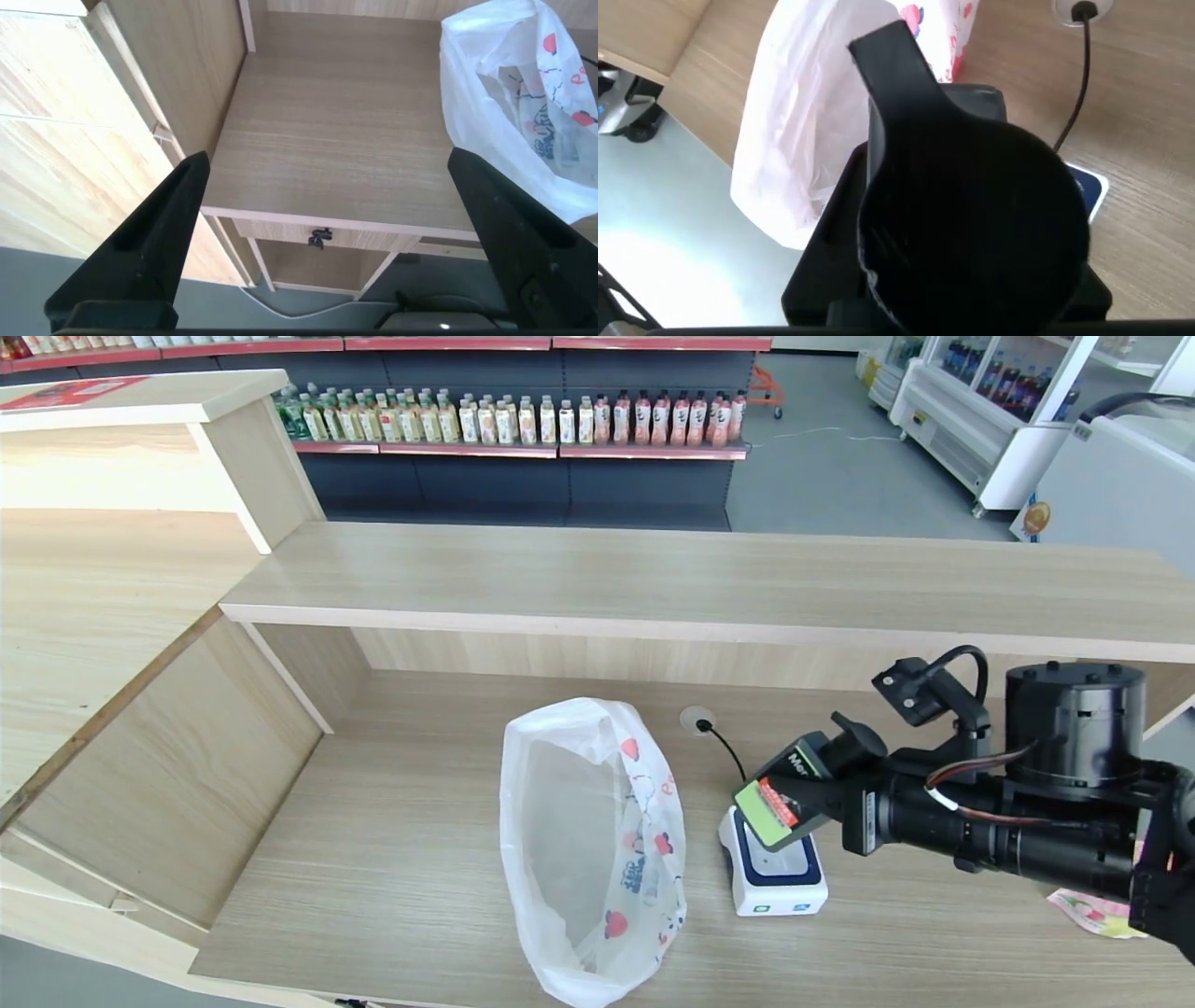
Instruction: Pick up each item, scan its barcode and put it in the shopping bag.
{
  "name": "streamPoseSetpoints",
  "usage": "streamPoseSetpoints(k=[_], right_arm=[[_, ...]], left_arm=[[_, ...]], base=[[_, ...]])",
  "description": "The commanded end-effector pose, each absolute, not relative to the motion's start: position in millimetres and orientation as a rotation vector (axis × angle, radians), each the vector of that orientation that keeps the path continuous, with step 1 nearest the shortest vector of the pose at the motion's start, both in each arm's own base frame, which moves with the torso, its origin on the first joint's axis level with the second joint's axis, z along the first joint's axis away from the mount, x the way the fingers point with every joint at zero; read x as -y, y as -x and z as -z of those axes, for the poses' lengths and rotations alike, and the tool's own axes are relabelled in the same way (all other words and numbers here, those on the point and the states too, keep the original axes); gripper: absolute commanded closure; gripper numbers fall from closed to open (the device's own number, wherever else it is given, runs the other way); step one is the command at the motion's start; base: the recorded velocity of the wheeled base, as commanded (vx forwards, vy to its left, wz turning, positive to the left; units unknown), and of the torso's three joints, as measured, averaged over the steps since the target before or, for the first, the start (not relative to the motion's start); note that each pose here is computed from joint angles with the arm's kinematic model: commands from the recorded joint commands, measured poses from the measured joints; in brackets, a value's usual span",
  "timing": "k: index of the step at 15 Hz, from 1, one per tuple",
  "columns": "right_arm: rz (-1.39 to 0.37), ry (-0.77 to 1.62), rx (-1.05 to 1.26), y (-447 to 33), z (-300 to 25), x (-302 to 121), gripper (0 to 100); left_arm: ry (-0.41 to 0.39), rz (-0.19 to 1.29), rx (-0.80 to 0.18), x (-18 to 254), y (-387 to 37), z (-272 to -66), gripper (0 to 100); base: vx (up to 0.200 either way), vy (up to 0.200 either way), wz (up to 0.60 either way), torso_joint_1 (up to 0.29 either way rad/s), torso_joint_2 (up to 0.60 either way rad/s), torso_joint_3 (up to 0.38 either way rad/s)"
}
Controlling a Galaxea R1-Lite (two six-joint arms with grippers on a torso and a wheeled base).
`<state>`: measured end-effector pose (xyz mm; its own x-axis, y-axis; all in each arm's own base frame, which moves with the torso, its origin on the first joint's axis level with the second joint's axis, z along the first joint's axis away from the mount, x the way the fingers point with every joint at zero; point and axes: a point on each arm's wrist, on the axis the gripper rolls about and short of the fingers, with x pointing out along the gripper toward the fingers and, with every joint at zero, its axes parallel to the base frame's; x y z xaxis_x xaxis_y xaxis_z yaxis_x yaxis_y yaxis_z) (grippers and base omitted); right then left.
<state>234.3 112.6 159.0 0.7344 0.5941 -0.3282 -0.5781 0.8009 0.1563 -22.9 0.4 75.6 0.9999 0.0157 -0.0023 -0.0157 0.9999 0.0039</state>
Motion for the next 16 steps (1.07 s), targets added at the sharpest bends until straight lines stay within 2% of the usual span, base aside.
streamPoseSetpoints(k=[1,10,13,16], right_arm=[[-0.679,-0.028,-0.451,-254.3,-137.2,-134.9,100],[-0.792,0.026,-0.495,-293.1,-91.3,-206.5,100],[-0.768,0.168,-0.438,-314.5,-66.2,-224.4,100],[-0.795,0.242,-0.406,-326.9,-54.1,-236.8,100]], left_arm=[[-0.003,-0.017,-0.002,-0.4,22.9,-75.6,0],[-0.005,-0.017,-0.002,-0.4,22.9,-75.6,0],[-0.005,-0.017,-0.002,-0.4,22.9,-75.6,0],[-0.005,-0.017,-0.002,-0.4,22.9,-75.6,0]], base=[[0.0,0.0,0.0,0.0,0.0,0.0],[0.0,0.0,0.0,0.0,0.0,0.0],[0.0,0.0,0.0,0.0,0.0,0.0],[0.0,0.0,0.0,0.0,0.0,0.0]])
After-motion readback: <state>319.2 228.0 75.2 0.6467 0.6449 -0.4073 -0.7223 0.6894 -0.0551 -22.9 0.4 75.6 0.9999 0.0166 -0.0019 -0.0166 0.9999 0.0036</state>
